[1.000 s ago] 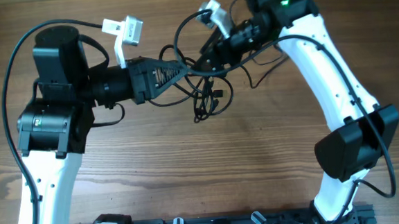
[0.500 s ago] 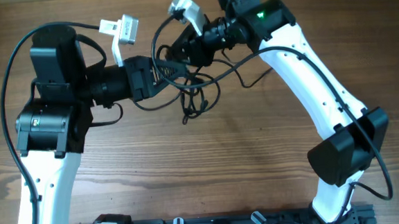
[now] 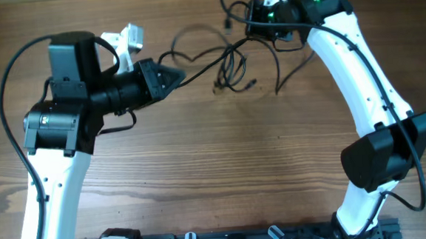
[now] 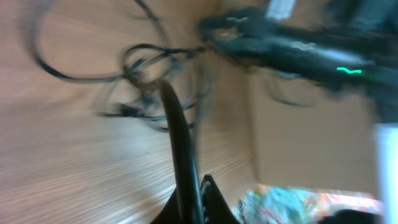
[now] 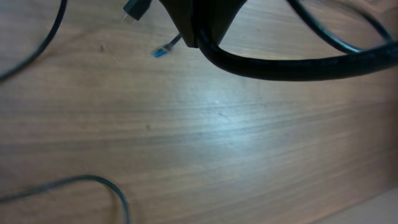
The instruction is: Untangle cables
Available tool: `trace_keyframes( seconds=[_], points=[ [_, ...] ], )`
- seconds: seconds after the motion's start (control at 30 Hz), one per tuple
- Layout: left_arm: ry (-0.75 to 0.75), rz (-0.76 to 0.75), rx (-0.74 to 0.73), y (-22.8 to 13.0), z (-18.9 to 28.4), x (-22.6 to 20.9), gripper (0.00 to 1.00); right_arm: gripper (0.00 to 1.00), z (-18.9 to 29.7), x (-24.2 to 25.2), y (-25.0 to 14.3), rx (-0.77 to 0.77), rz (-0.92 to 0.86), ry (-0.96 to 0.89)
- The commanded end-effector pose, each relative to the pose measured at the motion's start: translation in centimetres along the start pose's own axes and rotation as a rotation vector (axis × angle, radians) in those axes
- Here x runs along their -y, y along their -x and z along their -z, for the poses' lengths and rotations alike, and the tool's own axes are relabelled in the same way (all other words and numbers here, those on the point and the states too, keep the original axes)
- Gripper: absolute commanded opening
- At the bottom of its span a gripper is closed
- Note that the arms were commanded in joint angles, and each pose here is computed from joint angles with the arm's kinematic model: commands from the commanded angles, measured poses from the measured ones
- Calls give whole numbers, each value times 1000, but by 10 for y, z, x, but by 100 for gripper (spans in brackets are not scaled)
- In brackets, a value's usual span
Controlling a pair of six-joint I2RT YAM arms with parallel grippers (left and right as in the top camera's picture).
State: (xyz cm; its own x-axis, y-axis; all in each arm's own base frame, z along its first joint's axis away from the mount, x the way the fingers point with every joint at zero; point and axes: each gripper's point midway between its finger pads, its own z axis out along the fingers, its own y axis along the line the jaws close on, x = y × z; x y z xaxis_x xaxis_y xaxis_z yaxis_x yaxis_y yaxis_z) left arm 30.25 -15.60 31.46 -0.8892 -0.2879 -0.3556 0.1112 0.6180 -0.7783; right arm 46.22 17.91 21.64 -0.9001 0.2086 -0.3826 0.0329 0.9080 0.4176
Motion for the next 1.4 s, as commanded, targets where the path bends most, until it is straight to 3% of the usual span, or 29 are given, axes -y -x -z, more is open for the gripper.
trace_keyframes(
  seconds=[0.0,0.03,0.07,0.33,0.4,0.43,0.47,0.53,0.6,0.8,0.9,1.07,1.2,1.37],
  points=[
    [461,148,203,12,35,-76,4,4,12,67,35,113,-83,-198],
    [619,214,246,8,50,-103,4,4,12,68,34,109,-85,-201],
    [686,228,254,5,57,-113,4,4,12,69,33,106,-82,-203],
    [790,297,151,-5,35,-150,4,6,15,85,20,38,-7,-259],
    [801,317,134,-5,29,-155,4,22,20,99,20,33,-15,-303],
    [804,333,134,-6,28,-157,4,40,21,102,20,24,-3,-305],
    [806,349,134,-6,27,-158,4,51,22,105,17,10,6,-311],
    [803,361,135,-6,26,-158,4,61,20,83,7,-49,103,-179],
    [793,357,144,-3,24,-157,4,68,22,29,-13,-122,280,104],
    [781,406,165,-2,23,-156,4,70,23,-33,-47,-185,384,276],
    [780,406,164,-3,23,-155,4,75,17,-42,-52,-182,383,235],
    [774,406,164,-2,22,-155,4,74,12,-57,-64,-209,385,259],
    [829,671,272,-5,42,-174,4,73,-22,-100,-112,-335,463,347],
    [957,885,227,-46,58,-229,4,71,-60,-141,-149,-416,483,464]
  ],
)
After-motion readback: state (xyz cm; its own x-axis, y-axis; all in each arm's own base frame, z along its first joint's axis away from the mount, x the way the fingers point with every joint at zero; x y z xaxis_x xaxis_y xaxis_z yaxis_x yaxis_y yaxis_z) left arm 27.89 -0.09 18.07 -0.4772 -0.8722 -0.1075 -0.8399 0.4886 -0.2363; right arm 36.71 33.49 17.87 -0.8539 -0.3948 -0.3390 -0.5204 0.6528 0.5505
